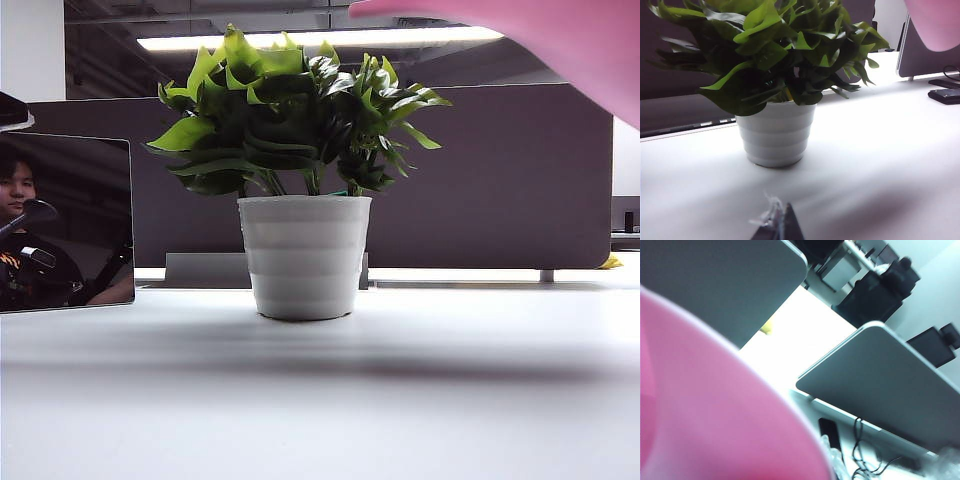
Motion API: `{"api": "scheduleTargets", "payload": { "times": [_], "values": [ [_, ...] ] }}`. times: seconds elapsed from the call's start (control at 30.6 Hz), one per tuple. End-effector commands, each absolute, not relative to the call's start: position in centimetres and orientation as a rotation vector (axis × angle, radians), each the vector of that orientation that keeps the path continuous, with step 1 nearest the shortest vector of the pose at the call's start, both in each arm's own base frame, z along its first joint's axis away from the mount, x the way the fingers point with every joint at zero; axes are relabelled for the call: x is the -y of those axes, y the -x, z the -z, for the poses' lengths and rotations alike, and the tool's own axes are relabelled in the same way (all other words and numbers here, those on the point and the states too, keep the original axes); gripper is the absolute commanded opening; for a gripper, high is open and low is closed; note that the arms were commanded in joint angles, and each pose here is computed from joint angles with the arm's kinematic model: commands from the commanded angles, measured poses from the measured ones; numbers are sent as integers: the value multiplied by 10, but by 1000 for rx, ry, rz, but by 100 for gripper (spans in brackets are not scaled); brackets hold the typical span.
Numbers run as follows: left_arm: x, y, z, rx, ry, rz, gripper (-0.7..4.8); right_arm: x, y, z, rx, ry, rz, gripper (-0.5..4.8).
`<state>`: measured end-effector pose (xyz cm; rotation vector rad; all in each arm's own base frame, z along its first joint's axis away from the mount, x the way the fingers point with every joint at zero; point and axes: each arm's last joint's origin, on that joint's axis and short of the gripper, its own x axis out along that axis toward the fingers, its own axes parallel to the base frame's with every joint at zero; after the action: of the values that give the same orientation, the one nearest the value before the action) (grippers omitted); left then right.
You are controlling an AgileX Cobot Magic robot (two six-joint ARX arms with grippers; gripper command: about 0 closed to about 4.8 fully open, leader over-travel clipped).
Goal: Pick up the watering can from the table, water the potted plant, and put the can back.
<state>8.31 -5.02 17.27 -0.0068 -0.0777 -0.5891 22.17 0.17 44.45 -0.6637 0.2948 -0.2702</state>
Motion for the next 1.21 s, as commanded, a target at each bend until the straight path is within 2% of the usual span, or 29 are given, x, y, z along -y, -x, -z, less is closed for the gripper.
{"api": "scheduleTargets", "payload": {
  "times": [0.03,1.21],
  "values": [
    [50,-83,-174,92,2,590,-5,-1,-219,-460,-182,671,324,-6],
    [50,-83,-174,92,2,590,-5,-8,-239,-464,-128,846,356,-6]
  ]
}}
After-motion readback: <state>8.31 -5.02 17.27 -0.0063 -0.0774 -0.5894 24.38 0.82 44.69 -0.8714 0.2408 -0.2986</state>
